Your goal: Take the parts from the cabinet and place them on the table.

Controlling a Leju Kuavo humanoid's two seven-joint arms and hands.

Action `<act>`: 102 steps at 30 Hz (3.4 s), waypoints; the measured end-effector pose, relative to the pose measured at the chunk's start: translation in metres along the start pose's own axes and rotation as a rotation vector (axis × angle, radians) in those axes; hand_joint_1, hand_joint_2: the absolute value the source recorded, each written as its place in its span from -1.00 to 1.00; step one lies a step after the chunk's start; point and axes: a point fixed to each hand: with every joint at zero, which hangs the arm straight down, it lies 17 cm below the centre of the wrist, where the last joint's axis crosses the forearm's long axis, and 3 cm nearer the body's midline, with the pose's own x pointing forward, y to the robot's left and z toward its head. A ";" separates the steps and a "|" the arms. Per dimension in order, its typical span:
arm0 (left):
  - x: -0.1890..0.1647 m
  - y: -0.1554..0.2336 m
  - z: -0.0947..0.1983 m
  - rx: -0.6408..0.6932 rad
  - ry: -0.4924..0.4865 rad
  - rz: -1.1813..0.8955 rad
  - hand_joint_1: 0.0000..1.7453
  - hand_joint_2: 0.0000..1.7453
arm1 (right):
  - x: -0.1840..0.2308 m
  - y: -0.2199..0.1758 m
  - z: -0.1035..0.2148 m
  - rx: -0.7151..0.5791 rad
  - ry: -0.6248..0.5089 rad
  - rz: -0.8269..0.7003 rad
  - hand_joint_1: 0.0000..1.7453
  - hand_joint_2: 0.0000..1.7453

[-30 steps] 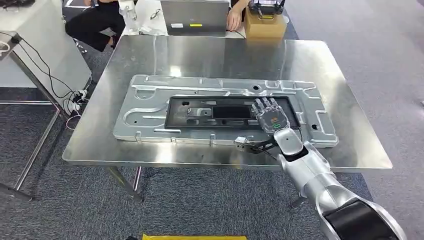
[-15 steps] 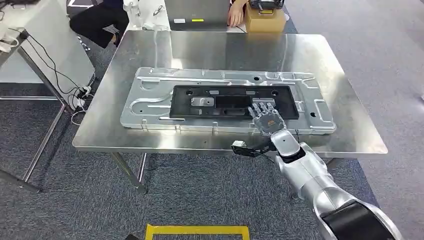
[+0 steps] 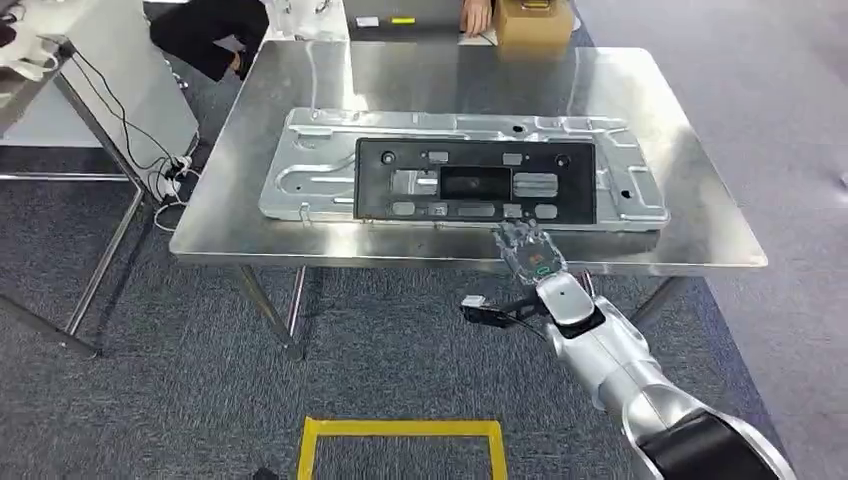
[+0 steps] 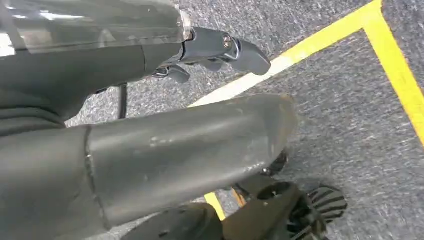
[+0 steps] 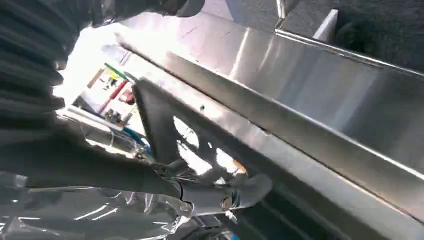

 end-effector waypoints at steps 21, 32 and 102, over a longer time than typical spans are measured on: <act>0.000 0.001 0.000 0.004 0.004 0.007 -1.00 -1.00 | 0.013 0.005 0.003 0.012 -0.020 -0.010 -1.00 1.00; 0.001 0.004 -0.001 0.010 0.002 0.010 -1.00 -1.00 | 0.022 0.023 0.015 0.025 -0.017 -0.043 -1.00 1.00; -0.049 0.012 0.017 0.248 0.080 0.303 -1.00 -1.00 | 0.268 0.331 0.513 0.983 1.574 -1.794 -1.00 -1.00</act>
